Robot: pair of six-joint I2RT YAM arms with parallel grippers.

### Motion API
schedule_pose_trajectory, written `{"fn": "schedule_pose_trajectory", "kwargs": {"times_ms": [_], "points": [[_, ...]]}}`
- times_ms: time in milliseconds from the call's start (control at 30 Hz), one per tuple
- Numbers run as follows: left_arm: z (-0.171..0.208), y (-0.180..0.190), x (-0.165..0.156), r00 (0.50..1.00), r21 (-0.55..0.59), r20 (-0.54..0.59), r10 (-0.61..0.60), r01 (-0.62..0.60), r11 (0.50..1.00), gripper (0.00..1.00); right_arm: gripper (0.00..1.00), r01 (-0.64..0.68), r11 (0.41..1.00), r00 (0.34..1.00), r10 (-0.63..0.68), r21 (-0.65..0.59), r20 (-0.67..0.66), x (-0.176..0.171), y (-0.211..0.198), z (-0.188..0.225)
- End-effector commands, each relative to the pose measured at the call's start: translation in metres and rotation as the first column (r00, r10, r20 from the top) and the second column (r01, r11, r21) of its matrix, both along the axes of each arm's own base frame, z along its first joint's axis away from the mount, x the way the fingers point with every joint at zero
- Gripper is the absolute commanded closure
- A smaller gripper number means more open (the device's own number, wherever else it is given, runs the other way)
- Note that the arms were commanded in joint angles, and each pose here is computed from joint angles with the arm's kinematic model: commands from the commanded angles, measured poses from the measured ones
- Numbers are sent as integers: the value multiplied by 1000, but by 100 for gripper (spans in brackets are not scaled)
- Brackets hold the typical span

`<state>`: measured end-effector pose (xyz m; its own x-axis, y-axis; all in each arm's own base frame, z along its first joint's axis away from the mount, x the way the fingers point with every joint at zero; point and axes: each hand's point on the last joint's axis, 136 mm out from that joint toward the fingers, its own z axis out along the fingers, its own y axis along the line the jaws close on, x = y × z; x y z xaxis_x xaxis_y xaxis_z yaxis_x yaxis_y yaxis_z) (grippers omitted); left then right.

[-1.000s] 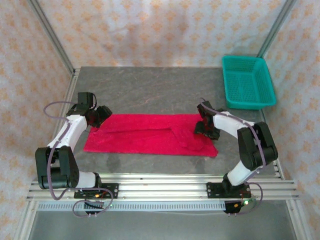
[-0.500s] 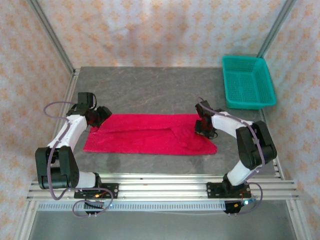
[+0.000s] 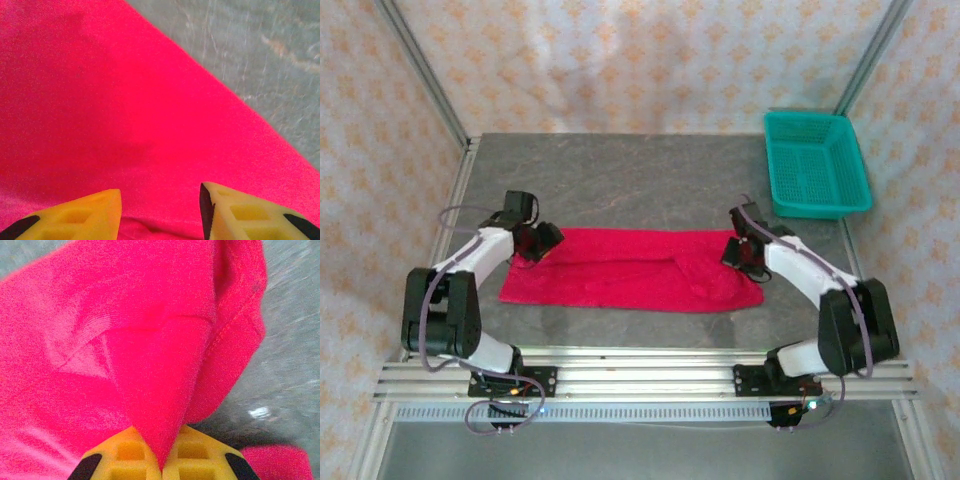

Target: Fold the inside-out t-shirt

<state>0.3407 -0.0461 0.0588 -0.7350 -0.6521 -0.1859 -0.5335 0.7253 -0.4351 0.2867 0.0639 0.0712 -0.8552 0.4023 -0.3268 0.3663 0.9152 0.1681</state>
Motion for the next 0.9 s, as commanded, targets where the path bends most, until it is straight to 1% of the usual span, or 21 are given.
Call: {"fn": "schedule_pose_trajectory", "kwargs": {"times_ms": [0,133,200,267,367,533,700,867], "points": [[5,-33,25,997,-55,78,12,-7,998,55,100,100,994,993,-98,-37,59,-9,-29,25],[5,-76,40,994,-34,80,-72,75,997,56,100,132,991,978,-128,-19,164,-12,-38,65],[1,-82,45,993,-15,59,-102,104,995,56,100,116,993,975,-116,8,190,-13,-35,77],[-1,-79,47,993,13,35,-112,111,994,56,100,98,995,977,-101,27,190,-14,-31,84],[3,-73,49,993,43,31,-118,117,992,56,100,61,995,980,-75,78,185,-15,-20,91],[12,-64,50,993,43,38,-111,109,993,56,100,-3,986,976,-34,167,216,-11,3,109],[19,-52,50,995,27,47,-90,89,996,56,100,-61,980,967,11,189,255,-9,22,129],[18,-45,47,996,12,41,-84,84,996,56,100,-157,962,949,85,223,303,-8,51,147]]}}
